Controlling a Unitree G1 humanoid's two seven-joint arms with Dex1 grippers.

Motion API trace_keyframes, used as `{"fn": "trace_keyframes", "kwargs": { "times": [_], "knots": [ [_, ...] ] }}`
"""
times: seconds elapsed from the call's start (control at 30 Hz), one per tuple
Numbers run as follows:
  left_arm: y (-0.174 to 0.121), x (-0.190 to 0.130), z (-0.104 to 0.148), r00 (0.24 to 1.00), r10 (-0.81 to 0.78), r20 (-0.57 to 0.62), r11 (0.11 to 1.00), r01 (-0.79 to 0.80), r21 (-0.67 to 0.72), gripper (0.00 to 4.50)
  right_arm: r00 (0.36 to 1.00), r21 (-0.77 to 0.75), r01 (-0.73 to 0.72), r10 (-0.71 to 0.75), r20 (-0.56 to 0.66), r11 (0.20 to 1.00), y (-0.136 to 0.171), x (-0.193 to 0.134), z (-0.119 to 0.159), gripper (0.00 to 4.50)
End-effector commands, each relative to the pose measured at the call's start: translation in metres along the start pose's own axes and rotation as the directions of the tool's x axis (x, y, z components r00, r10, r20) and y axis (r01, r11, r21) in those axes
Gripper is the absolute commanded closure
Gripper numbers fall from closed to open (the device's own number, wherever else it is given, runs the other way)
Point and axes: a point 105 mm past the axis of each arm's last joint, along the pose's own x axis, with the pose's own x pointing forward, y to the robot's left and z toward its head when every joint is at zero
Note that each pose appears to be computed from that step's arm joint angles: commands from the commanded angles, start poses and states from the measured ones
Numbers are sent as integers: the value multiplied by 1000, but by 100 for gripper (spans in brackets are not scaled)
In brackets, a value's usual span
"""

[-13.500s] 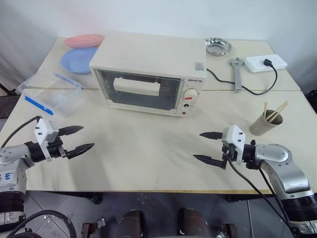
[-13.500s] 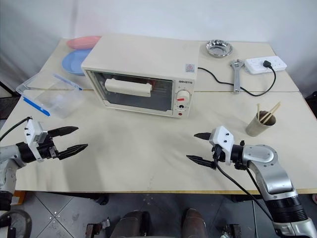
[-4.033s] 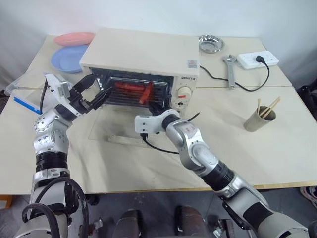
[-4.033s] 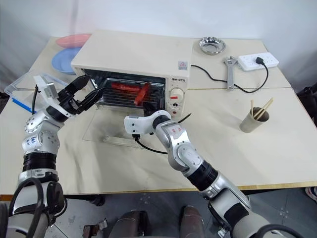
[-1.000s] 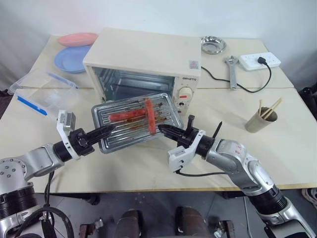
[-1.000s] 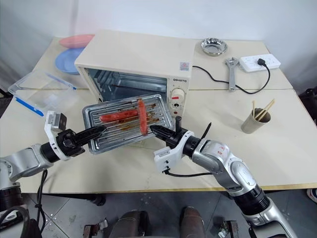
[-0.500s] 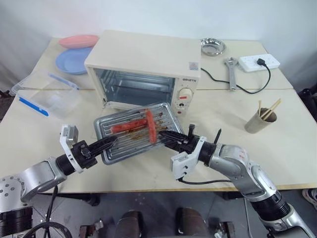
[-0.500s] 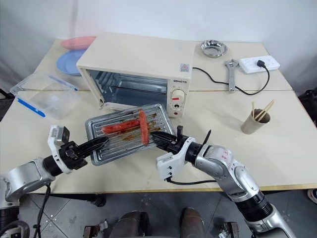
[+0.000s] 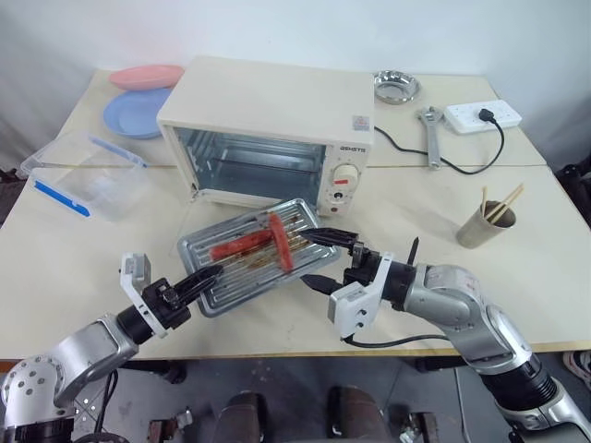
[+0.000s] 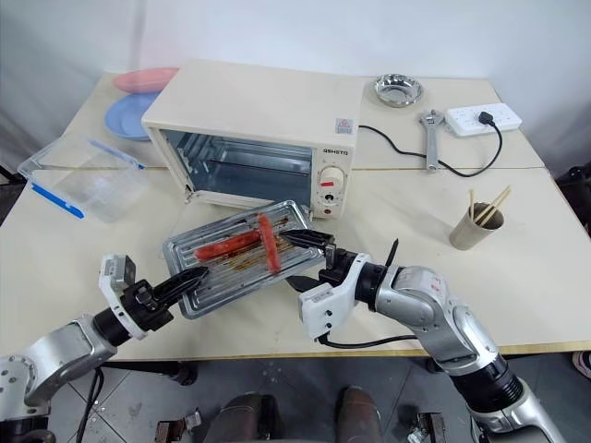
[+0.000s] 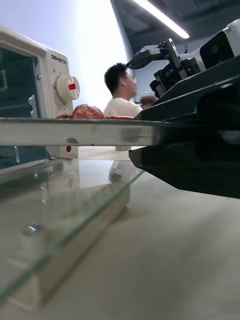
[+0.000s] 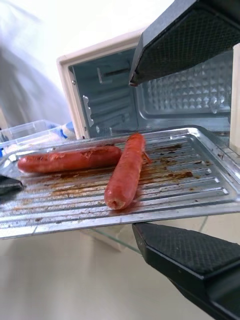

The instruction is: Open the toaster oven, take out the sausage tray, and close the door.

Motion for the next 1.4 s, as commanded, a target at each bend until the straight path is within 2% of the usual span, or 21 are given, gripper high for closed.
{"fn": "trace_keyframes", "kwargs": {
  "times": [0.03, 0.17, 0.27, 0.37, 0.53, 0.73, 0.93, 1.1, 1.27, 1.4],
  "knots": [
    [-13, -10, 8, 995, -40, 87, 998, 36, 47, 450, 998, 145, -43, 38, 42, 988, -7, -12, 0, 2],
    [-15, -19, 11, 986, -41, 160, 998, 34, 49, 450, 985, 321, -164, 134, 112, 933, 6, -24, -3, 2],
    [-14, -29, 8, 974, -31, 223, 999, 22, 41, 450, 968, 502, -250, 199, 153, 828, 18, -38, -10, 2],
    [-16, -38, 6, 956, -28, 291, 999, 19, 33, 450, 961, 564, -274, 209, 179, 779, 23, -46, -19, 59],
    [-14, -57, -4, 925, 7, 379, 1000, -9, 3, 450, 963, 605, -271, 219, 160, 749, 30, -45, -44, 229],
    [-16, -85, -5, 843, 44, 537, 999, -42, -17, 450, 961, 607, -275, 239, 141, 746, 47, -34, -67, 437],
    [-16, -110, -2, 744, 83, 663, 996, -75, -40, 450, 959, 597, -281, 237, 153, 751, 58, -24, -71, 447],
    [-5, -145, -1, 564, 175, 807, 984, -114, -135, 450, 947, 593, -321, 269, 177, 738, 77, -6, -69, 447],
    [3, -159, 3, 457, 218, 863, 976, -106, -190, 450, 953, 596, -304, 241, 186, 743, 75, 6, -70, 447],
    [8, -167, 4, 398, 238, 886, 971, -93, -219, 450, 956, 595, -292, 217, 197, 749, 72, 15, -70, 447]
  ]
}}
